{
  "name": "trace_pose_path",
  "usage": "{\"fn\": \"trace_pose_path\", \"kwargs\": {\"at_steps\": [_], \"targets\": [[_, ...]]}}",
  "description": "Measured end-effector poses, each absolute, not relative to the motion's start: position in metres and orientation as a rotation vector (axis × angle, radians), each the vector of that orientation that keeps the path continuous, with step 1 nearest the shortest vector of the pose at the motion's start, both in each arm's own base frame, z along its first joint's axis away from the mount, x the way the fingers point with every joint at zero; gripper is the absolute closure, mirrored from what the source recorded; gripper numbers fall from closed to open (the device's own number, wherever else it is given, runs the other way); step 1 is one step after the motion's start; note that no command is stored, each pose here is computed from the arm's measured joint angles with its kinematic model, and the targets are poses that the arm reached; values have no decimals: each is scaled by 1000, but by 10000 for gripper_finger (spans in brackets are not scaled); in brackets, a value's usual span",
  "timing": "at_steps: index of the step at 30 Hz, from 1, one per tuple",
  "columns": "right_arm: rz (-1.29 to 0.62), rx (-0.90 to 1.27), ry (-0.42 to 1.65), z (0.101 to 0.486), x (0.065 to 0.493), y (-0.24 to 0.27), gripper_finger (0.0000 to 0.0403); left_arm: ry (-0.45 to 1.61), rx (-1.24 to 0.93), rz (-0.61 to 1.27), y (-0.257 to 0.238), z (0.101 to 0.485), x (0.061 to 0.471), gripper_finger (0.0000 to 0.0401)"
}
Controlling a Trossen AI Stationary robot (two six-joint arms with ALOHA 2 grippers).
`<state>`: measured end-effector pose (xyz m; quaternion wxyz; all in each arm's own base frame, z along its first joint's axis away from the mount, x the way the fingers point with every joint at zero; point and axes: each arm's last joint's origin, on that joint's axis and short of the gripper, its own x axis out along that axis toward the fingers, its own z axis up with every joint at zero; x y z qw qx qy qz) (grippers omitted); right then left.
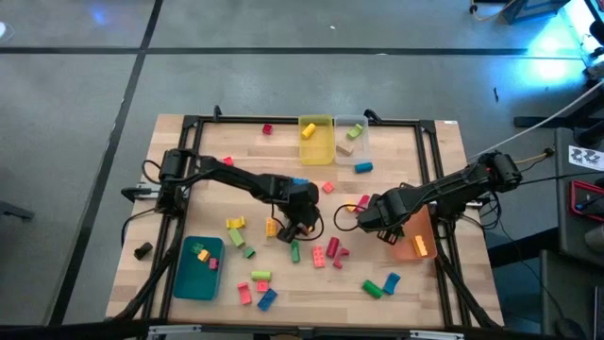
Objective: Sort blocks by size
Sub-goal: Put the orange cylindrical block into the yellow bin
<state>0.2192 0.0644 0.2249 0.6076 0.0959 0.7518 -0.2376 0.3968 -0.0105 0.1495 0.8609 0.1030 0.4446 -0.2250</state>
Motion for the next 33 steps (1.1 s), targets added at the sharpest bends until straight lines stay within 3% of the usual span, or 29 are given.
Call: {"fn": "trace_pose_path", "kwargs": {"at_steps": [4,9,18,33], "targets": [[-541,217,1738,225,219,64,164,939,208,-460,-5,149,396,283],[-546,207,1732,225,219,64,164,940,172,-428,1,154,395,283],[-483,149,1738,225,220,64,164,810,157,-343,26,200,404,283],[-415,87,1691,224,225,65,164,684,180,-32,125,244,397,279]]}}
